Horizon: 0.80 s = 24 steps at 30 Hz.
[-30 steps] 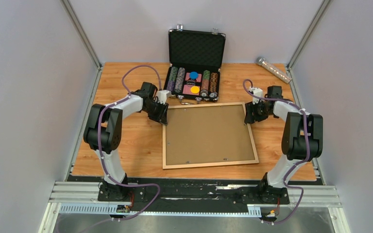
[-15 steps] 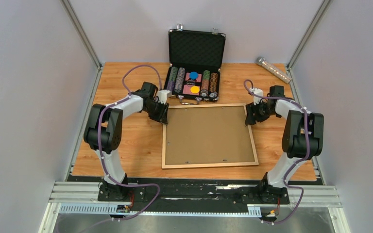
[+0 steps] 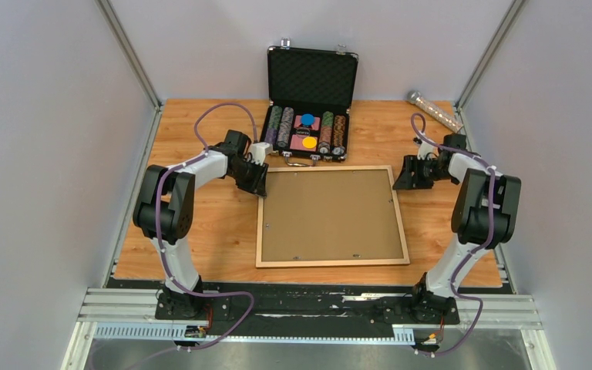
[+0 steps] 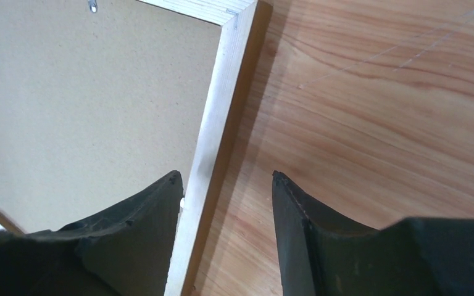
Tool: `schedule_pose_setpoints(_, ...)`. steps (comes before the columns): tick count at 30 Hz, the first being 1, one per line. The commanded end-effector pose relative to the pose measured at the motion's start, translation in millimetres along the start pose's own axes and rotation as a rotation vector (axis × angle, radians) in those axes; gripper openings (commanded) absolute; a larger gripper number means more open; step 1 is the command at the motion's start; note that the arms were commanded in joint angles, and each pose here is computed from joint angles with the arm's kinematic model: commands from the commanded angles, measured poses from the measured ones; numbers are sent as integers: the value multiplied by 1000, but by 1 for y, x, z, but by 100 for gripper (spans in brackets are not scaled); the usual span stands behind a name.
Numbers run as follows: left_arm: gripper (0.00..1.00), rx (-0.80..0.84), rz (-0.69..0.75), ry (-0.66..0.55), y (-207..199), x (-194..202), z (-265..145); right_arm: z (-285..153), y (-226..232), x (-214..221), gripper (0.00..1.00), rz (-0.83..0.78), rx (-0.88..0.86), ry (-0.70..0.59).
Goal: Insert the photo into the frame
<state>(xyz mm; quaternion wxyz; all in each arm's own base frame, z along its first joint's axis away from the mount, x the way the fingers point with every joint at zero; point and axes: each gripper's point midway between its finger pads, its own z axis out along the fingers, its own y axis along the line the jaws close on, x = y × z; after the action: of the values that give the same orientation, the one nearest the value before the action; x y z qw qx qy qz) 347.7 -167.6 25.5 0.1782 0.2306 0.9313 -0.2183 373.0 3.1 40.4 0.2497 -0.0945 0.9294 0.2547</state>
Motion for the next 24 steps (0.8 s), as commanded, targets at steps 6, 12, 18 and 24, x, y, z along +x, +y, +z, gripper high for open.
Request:
schedule_pose_setpoints(6,2,-35,36,16,11,2,7,9,10,-8,53,68,-69,-13)
schedule_pose_setpoints(12,3,-37,36,18,12,2,7,21,13,2,52,35,-30,20)
schedule_pose_setpoints(18,3,-40,39,19,12,2,7,28,6,6,47,23,46,37)
schedule_pose_setpoints(24,3,-40,43,15,12,1,5,25,-6,4,26,25,124,31)
